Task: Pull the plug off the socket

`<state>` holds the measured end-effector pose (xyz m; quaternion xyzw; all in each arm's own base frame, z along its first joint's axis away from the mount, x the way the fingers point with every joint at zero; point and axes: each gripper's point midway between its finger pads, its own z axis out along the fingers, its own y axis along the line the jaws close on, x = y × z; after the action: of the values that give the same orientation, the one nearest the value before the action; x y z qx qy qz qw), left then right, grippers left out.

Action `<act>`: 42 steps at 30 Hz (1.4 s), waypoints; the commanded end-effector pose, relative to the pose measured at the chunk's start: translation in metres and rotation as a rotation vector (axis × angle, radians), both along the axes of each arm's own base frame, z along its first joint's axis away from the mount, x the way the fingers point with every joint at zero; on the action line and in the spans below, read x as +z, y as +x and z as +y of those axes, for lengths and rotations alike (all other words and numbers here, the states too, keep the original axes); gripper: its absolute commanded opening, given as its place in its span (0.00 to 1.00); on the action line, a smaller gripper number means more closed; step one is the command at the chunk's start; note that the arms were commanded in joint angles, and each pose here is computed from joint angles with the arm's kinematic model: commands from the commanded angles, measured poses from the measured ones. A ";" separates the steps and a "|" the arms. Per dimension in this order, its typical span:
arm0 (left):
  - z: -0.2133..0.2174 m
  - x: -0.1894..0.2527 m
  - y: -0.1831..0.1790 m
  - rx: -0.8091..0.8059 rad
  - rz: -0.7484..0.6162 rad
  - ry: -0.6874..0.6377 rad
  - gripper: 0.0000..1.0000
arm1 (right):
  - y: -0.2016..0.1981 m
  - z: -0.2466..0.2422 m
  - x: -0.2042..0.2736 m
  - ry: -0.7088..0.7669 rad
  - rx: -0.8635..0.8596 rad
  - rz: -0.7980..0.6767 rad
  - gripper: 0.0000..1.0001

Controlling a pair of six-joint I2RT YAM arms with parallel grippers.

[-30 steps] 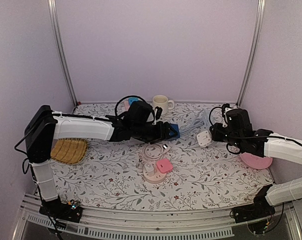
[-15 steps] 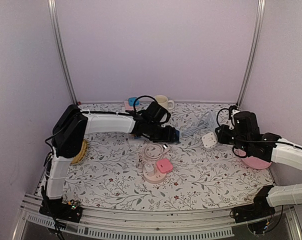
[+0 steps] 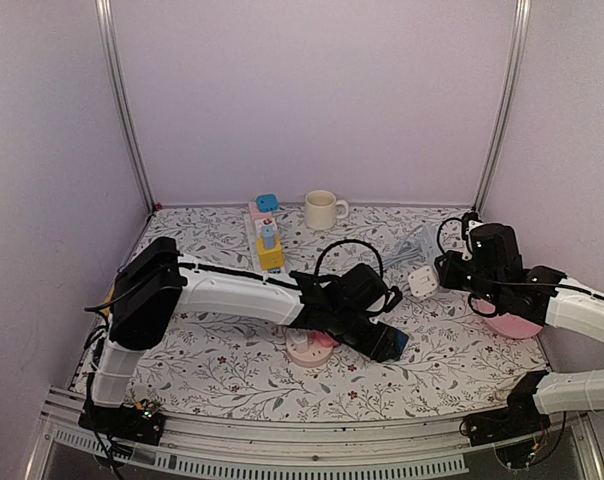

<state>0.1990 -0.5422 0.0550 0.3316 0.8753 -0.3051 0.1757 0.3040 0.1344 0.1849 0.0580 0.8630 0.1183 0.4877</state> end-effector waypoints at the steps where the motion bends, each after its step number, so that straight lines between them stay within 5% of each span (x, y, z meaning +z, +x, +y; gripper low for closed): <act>1: -0.014 0.007 -0.015 -0.086 -0.031 -0.041 0.48 | 0.005 -0.005 0.027 0.058 -0.040 -0.091 0.02; 15: -0.020 0.017 -0.024 -0.135 -0.050 -0.084 0.93 | 0.007 -0.002 0.025 0.058 -0.036 -0.081 0.02; 31: 0.002 0.103 -0.011 -0.065 -0.094 -0.266 0.87 | 0.004 0.010 0.033 0.098 0.037 -0.094 0.02; 38: 0.028 0.131 0.026 0.086 0.076 -0.453 0.68 | 0.003 0.030 0.045 0.198 0.121 -0.126 0.02; 42: 0.033 0.140 0.040 0.134 0.159 -0.550 0.66 | 0.001 0.043 0.054 0.269 0.172 -0.145 0.02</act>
<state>0.2266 -0.5111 0.1740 0.2425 0.8137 -0.4757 0.2298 0.3008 0.1572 0.1939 0.0423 0.8550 0.1891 0.4810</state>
